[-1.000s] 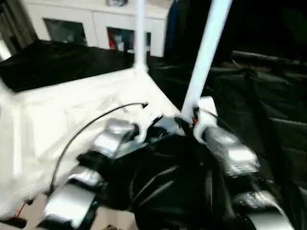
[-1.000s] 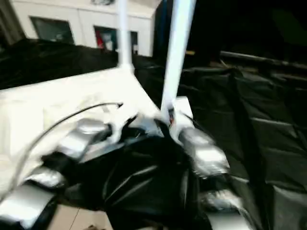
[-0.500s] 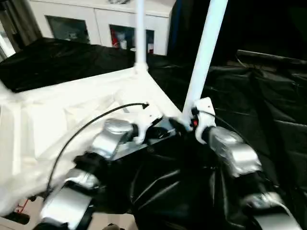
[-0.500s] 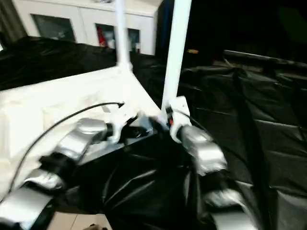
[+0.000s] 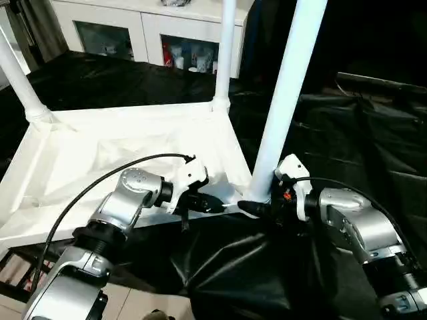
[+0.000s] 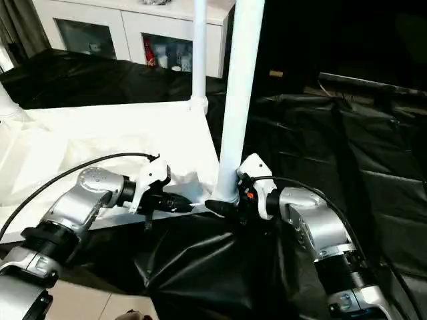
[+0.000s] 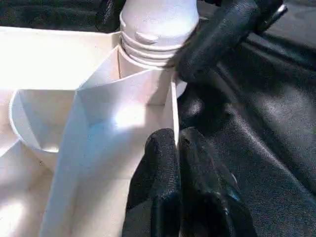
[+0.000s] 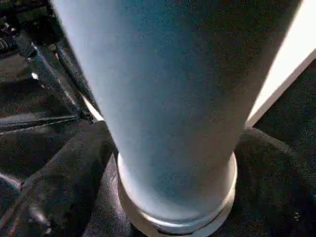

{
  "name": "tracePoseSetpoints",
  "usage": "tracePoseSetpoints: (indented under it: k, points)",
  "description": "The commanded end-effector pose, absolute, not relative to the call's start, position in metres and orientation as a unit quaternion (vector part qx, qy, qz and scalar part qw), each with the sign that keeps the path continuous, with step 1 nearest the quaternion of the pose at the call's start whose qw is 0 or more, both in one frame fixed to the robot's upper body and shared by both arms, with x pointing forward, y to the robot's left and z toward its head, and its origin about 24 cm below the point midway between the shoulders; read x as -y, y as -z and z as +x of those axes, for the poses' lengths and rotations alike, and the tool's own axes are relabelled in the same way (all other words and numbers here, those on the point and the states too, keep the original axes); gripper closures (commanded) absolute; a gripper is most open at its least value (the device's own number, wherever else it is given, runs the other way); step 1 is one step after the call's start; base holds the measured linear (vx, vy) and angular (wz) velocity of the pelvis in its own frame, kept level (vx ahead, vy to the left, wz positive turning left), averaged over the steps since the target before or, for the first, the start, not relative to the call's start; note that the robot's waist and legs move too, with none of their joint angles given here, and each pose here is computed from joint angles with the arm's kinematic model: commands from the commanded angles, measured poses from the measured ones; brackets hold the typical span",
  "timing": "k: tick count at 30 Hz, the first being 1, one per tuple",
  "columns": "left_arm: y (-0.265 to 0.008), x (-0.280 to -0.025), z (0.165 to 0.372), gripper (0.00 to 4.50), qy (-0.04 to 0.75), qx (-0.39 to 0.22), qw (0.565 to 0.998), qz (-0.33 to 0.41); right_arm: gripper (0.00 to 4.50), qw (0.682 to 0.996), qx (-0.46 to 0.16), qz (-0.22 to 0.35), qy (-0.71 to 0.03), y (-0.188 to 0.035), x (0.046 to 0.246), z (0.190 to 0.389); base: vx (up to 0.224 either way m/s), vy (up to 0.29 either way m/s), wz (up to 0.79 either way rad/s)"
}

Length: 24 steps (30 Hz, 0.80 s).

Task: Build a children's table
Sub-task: Rotate leg to tighten

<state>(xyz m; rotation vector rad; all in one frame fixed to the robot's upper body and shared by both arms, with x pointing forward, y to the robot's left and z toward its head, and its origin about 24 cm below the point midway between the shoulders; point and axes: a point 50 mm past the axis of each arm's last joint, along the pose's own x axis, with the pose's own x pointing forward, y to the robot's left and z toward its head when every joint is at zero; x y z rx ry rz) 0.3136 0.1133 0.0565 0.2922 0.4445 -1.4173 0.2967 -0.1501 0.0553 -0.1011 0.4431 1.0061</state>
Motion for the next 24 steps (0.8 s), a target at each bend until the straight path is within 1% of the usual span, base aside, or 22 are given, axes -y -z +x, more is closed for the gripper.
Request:
tracePoseSetpoints:
  k: [1, 5, 9, 11, 12, 13, 14, 15, 16, 18, 19, 20, 21, 22, 23, 24]
  points:
    - [-0.070, -0.092, 0.308, 4.50, 0.692, -0.161, 0.692, 0.126, 0.65, 0.841, -0.198, -0.045, -0.501, -0.061, 0.138, 0.296, 0.000, 0.000, 0.00]
    - [-0.072, -0.090, 0.308, 4.50, 0.689, -0.157, 0.696, 0.124, 1.01, 0.833, -0.199, -0.038, -0.515, -0.061, 0.131, 0.293, 0.000, 0.000, 0.00]
    - [-0.074, -0.089, 0.309, 4.50, 0.686, -0.153, 0.701, 0.118, 1.36, 0.832, -0.196, -0.031, -0.518, -0.061, 0.125, 0.291, 0.000, 0.000, 0.00]
    - [-0.076, -0.089, 0.310, 4.50, 0.678, -0.151, 0.710, 0.117, 1.44, 0.841, -0.190, -0.027, -0.505, -0.061, 0.122, 0.293, 0.000, 0.000, 0.00]
    - [-0.076, -0.088, 0.313, 4.50, 0.668, -0.150, 0.720, 0.114, 1.60, 0.851, -0.189, -0.024, -0.490, -0.060, 0.120, 0.295, 0.000, 0.000, 0.00]
    - [-0.077, -0.086, 0.317, 4.50, 0.652, -0.149, 0.735, 0.110, 1.60, 0.867, -0.185, -0.024, -0.462, -0.059, 0.118, 0.300, 0.000, 0.000, 0.00]
    - [-0.077, -0.085, 0.318, 4.50, 0.645, -0.149, 0.742, 0.108, 1.67, 0.874, -0.184, -0.023, -0.449, -0.058, 0.117, 0.302, 0.000, 0.000, 0.00]
    - [-0.078, -0.084, 0.322, 4.50, 0.630, -0.148, 0.755, 0.106, 1.73, 0.888, -0.183, -0.021, -0.422, -0.056, 0.115, 0.306, 0.000, 0.000, 0.00]
    - [-0.078, -0.081, 0.326, 4.50, 0.610, -0.148, 0.772, 0.106, 1.73, 0.902, -0.183, -0.016, -0.391, -0.054, 0.111, 0.310, 0.000, 0.000, 0.00]
    - [-0.079, -0.078, 0.332, 4.50, 0.581, -0.146, 0.794, 0.105, 1.77, 0.920, -0.183, -0.010, -0.348, -0.051, 0.107, 0.316, 0.000, 0.000, 0.00]
    - [-0.079, -0.073, 0.336, 4.50, 0.565, -0.144, 0.806, 0.102, 1.43, 0.934, -0.186, 0.006, -0.307, -0.049, 0.103, 0.321, 0.000, 0.000, 0.00]
    - [-0.080, -0.065, 0.340, 4.50, 0.543, -0.140, 0.822, 0.095, 1.43, 0.949, -0.192, 0.032, -0.249, -0.047, 0.099, 0.328, 0.000, 0.000, 0.00]
    - [-0.081, -0.061, 0.341, 4.50, 0.532, -0.137, 0.830, 0.090, 1.08, 0.953, -0.198, 0.049, -0.222, -0.046, 0.096, 0.331, 0.000, 0.000, 0.00]
    - [-0.081, -0.061, 0.341, 4.50, 0.532, -0.137, 0.830, 0.090, 1.08, 0.953, -0.198, 0.049, -0.222, -0.046, 0.096, 0.331, 0.000, 0.000, 0.00]
    - [-0.083, -0.052, 0.341, 4.50, 0.535, -0.130, 0.831, 0.083, 1.03, 0.955, -0.196, 0.053, -0.216, -0.048, 0.088, 0.334, 0.000, 0.000, 0.00]
    - [-0.083, -0.051, 0.340, 4.50, 0.535, -0.129, 0.831, 0.082, 1.03, 0.955, -0.195, 0.053, -0.217, -0.048, 0.087, 0.334, 0.000, 0.000, 0.00]
